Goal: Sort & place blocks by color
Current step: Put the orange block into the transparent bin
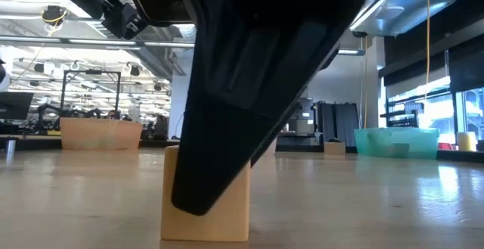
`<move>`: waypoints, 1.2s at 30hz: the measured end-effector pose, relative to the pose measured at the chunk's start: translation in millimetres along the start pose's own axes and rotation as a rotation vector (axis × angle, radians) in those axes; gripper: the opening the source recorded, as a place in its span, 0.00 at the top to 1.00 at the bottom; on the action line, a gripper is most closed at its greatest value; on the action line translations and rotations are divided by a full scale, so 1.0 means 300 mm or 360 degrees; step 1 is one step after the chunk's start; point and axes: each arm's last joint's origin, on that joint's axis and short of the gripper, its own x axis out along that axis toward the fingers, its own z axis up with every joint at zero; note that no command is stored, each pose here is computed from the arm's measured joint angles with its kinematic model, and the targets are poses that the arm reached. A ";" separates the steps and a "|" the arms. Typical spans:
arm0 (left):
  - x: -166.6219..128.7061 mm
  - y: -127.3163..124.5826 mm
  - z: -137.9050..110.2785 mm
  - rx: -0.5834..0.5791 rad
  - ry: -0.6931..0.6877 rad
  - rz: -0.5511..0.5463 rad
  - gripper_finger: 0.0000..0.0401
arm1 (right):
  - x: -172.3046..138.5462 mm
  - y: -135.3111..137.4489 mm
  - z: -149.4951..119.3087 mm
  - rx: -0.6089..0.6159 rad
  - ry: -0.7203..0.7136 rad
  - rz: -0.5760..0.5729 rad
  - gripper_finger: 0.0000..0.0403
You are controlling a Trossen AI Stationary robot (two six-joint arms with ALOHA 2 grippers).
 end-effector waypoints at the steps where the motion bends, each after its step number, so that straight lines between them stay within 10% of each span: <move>1: 0.000 0.000 0.000 0.0000 0.0000 0.0000 0.54 | 0.000 0.000 0.000 0.0000 -0.0002 0.0000 0.41; 14: 0.000 -0.001 -0.001 -0.0003 -0.0001 -0.0010 0.54 | 0.004 0.000 0.001 -0.0041 -0.0021 -0.0019 0.41; 24: 0.000 -0.001 0.000 -0.0003 -0.0002 -0.0013 0.54 | 0.006 -0.009 0.008 -0.0024 -0.0041 -0.0040 0.68; 36: 0.000 -0.001 0.000 -0.0001 -0.0002 -0.0012 0.54 | -0.071 -0.182 0.083 0.0123 0.0020 -0.0115 0.68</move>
